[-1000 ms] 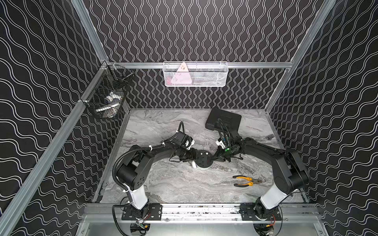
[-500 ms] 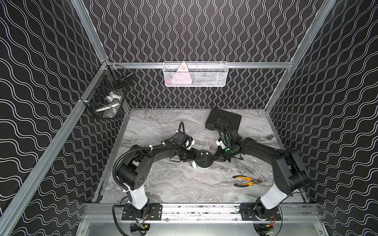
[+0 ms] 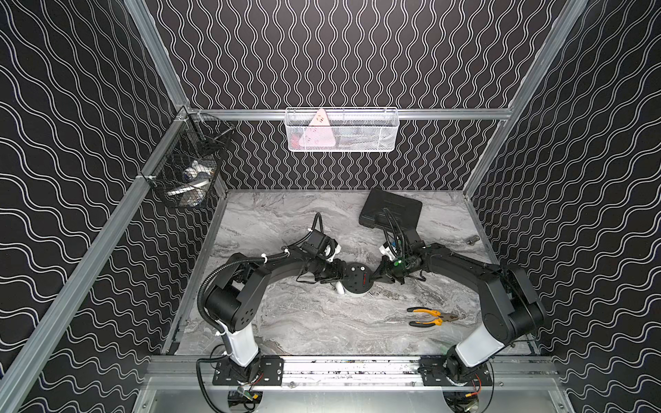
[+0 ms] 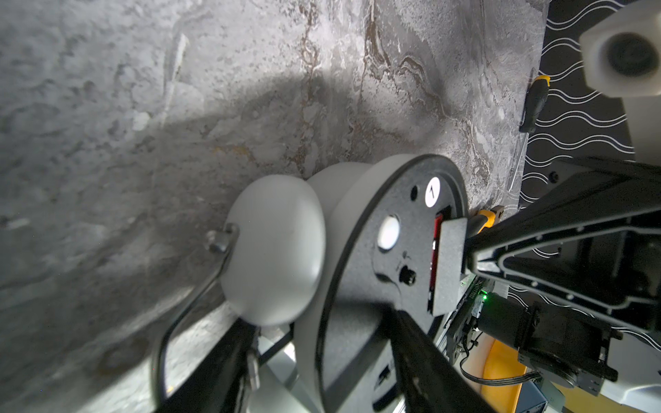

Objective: Insert the battery into the alarm
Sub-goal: Install the cover on the alarm.

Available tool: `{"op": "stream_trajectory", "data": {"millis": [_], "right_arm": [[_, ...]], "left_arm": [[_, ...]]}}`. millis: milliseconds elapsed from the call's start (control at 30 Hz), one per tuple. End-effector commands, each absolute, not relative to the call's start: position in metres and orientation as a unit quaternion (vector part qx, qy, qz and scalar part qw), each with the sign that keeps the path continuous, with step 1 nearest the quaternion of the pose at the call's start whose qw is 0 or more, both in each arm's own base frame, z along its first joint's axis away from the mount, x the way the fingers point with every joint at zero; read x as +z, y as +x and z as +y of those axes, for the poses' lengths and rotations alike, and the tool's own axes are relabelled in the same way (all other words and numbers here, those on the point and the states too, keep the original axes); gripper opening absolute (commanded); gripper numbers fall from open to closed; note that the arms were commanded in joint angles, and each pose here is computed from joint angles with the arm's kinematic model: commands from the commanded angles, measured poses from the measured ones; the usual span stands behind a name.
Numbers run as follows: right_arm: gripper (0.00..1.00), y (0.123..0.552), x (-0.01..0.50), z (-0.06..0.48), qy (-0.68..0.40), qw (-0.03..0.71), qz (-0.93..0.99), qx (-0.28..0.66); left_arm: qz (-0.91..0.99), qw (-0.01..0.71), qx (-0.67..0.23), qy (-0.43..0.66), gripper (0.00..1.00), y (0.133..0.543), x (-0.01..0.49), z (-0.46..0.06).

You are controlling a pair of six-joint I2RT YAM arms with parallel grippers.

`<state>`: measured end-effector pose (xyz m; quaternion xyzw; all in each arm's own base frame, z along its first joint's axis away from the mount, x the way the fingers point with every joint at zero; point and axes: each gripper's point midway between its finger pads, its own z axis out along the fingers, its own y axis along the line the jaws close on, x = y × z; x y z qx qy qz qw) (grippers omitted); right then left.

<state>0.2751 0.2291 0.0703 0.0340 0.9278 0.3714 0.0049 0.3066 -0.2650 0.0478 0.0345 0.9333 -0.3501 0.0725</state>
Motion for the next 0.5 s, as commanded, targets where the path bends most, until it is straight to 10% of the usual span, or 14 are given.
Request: {"op": "stream_trajectory", "data": {"millis": [0,467], "right_arm": [[0.0,0.281,0.0718,0.2286,0.031,0.016,0.93,0.366],[0.0,0.279,0.067,0.2304,0.025,-0.001,0.93,0.366]], "left_arm": [[0.963,0.051,-0.263,0.016,0.61,0.2949,0.0208,-0.2357],[0.963,0.049,-0.264,0.02,0.61,0.2936,0.0195,-0.2362]]}}
